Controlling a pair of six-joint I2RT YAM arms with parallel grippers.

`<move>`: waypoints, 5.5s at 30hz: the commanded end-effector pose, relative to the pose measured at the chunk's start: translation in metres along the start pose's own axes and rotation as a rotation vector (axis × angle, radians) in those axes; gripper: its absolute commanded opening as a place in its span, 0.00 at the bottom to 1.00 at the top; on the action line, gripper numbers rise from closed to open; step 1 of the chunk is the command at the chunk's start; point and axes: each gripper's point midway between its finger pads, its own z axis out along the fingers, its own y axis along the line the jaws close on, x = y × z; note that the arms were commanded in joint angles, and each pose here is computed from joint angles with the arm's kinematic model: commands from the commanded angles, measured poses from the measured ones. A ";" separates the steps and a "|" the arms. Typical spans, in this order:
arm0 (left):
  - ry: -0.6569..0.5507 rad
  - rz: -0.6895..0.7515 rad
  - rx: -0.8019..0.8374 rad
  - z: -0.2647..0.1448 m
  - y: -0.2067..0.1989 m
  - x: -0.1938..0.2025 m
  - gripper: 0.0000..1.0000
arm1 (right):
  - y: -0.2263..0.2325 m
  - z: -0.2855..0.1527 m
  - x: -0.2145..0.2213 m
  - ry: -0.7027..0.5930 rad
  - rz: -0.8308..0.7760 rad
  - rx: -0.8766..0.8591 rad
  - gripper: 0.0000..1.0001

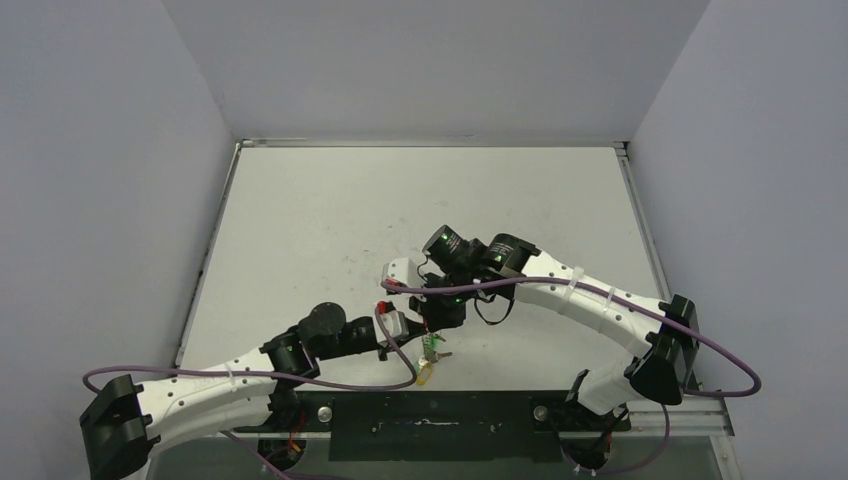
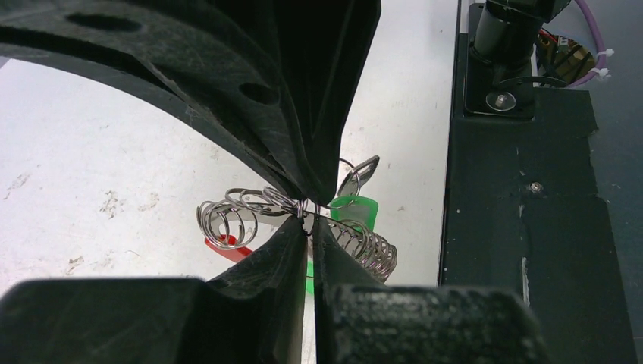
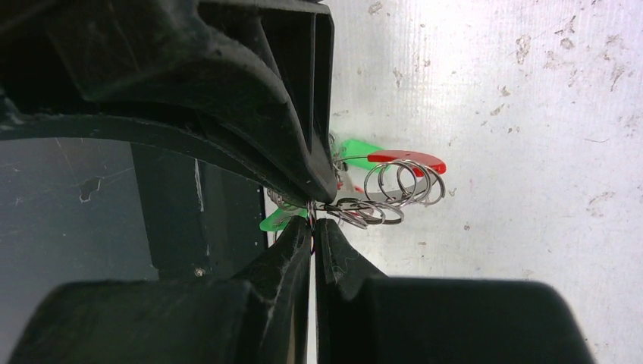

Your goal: Put the keys on the keyring

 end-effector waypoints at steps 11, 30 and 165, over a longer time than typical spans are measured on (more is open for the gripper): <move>-0.148 0.026 0.031 0.004 -0.002 -0.048 0.07 | -0.004 -0.002 -0.021 -0.043 -0.023 0.021 0.00; -0.154 -0.030 -0.008 0.007 0.004 -0.053 0.12 | -0.014 0.000 -0.024 -0.027 0.022 0.074 0.00; -0.364 0.012 -0.128 -0.023 0.014 -0.050 0.00 | -0.020 0.005 -0.019 -0.501 -0.214 0.121 0.00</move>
